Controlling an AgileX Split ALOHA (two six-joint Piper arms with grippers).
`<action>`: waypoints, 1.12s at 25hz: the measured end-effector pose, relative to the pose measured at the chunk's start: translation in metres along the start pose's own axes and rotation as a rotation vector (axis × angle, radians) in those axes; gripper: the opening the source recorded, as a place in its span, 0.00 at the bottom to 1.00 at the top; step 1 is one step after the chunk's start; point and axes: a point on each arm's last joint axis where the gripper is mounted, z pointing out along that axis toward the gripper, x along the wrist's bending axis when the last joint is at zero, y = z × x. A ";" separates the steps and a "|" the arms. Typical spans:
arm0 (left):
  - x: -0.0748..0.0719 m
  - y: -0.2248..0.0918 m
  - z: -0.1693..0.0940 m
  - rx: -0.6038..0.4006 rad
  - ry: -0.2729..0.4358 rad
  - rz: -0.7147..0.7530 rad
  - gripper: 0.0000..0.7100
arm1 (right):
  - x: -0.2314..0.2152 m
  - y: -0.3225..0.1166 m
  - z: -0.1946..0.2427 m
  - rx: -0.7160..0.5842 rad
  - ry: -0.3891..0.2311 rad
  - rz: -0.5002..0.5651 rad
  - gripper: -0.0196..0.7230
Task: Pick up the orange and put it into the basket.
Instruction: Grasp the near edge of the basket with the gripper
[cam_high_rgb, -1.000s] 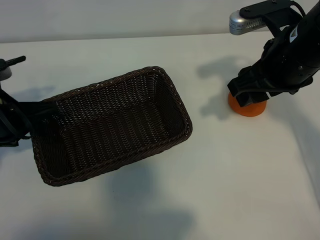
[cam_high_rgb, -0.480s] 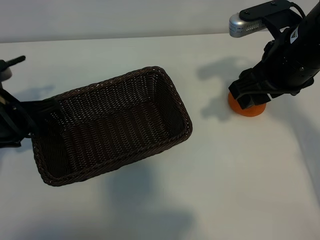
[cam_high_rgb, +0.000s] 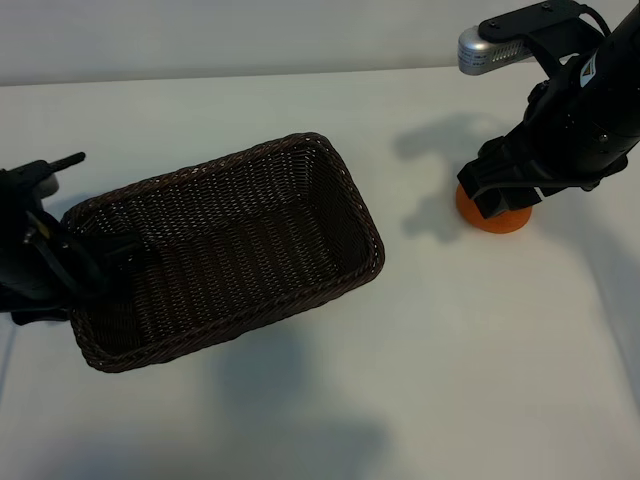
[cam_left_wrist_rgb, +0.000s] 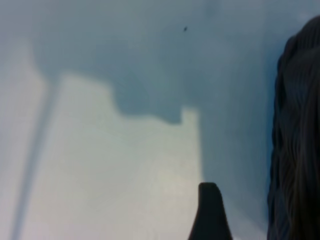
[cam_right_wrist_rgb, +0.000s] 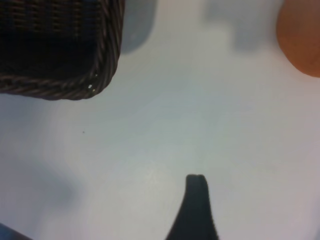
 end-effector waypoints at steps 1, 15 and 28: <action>0.000 0.000 0.003 0.003 0.001 0.000 0.75 | 0.000 0.000 0.000 0.000 0.000 0.000 0.79; -0.003 0.001 0.028 0.046 0.012 0.015 0.75 | 0.000 0.000 0.000 0.001 0.000 -0.001 0.79; -0.006 0.003 0.029 0.027 -0.016 0.006 0.50 | 0.000 0.000 0.000 0.001 0.000 -0.002 0.79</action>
